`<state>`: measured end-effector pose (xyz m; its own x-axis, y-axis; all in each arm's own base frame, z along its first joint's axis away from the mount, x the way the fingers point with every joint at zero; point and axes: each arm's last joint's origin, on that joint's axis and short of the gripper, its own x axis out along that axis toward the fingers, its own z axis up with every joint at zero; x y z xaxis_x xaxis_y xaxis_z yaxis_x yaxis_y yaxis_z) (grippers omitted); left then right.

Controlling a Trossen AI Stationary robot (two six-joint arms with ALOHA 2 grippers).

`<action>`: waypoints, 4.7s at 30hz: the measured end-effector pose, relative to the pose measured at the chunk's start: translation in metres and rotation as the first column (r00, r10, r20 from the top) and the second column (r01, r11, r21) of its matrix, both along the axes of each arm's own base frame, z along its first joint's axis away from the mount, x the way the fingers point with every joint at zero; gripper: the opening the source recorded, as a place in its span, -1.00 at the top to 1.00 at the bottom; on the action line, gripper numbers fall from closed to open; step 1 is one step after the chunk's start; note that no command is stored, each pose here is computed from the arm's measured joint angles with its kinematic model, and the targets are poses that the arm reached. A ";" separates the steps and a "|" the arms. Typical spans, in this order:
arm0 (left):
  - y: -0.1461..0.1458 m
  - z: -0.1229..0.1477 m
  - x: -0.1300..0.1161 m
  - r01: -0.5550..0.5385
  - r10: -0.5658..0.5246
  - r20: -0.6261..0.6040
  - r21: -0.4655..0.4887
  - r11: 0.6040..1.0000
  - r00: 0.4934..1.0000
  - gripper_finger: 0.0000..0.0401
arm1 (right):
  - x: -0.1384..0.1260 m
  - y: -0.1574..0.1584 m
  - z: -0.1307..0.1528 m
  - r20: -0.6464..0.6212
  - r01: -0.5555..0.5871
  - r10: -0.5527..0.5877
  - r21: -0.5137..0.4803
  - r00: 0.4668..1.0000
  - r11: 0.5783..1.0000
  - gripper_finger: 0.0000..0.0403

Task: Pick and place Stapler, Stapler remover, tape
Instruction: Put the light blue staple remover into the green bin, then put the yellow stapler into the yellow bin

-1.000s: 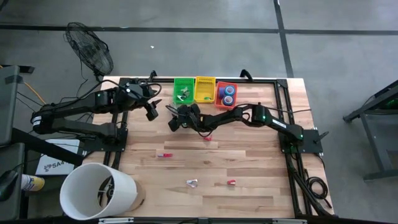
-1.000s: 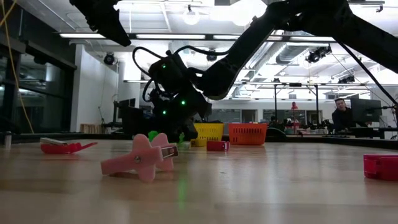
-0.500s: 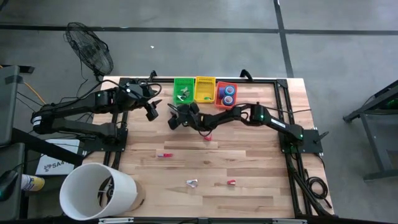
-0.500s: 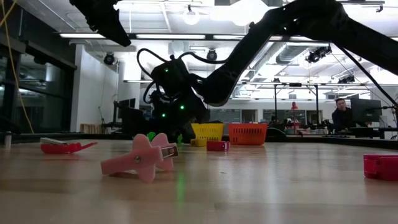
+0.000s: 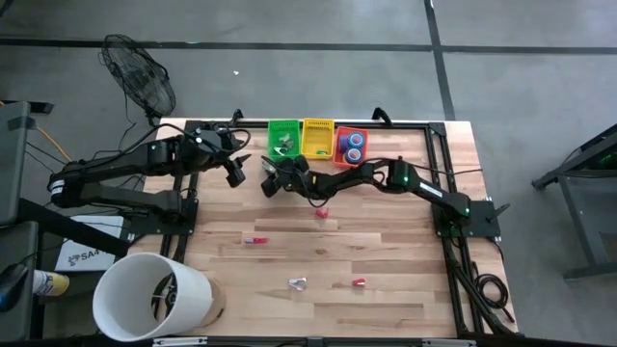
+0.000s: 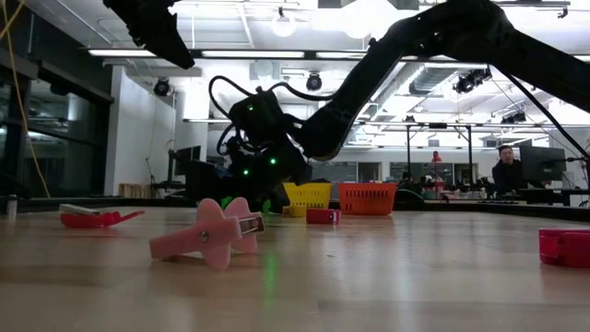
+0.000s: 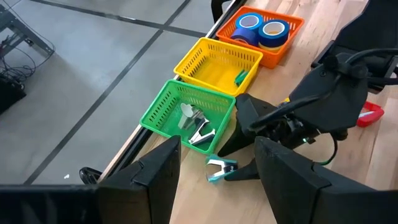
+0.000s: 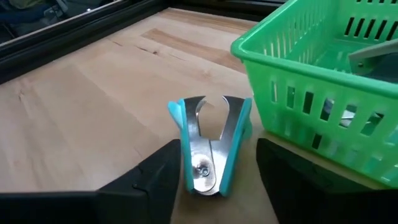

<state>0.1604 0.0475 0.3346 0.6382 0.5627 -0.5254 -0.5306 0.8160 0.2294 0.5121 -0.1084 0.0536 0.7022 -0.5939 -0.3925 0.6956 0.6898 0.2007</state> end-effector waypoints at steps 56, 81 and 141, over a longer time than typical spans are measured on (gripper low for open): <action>-0.004 0.017 -0.014 0.035 -0.043 0.118 0.064 0.997 0.992 0.01 | -0.076 -0.104 0.154 -0.182 -0.343 0.362 0.127 0.914 0.931 0.59; -0.004 0.017 -0.014 0.036 -0.044 0.120 0.064 0.997 0.992 0.01 | -0.064 -0.102 0.145 -0.036 -0.239 0.251 0.210 0.967 0.948 0.26; -0.006 0.016 -0.013 0.134 -0.134 0.138 0.013 0.991 0.981 0.01 | -0.093 -0.018 0.125 -0.784 -0.888 0.620 0.293 -0.011 0.354 -0.10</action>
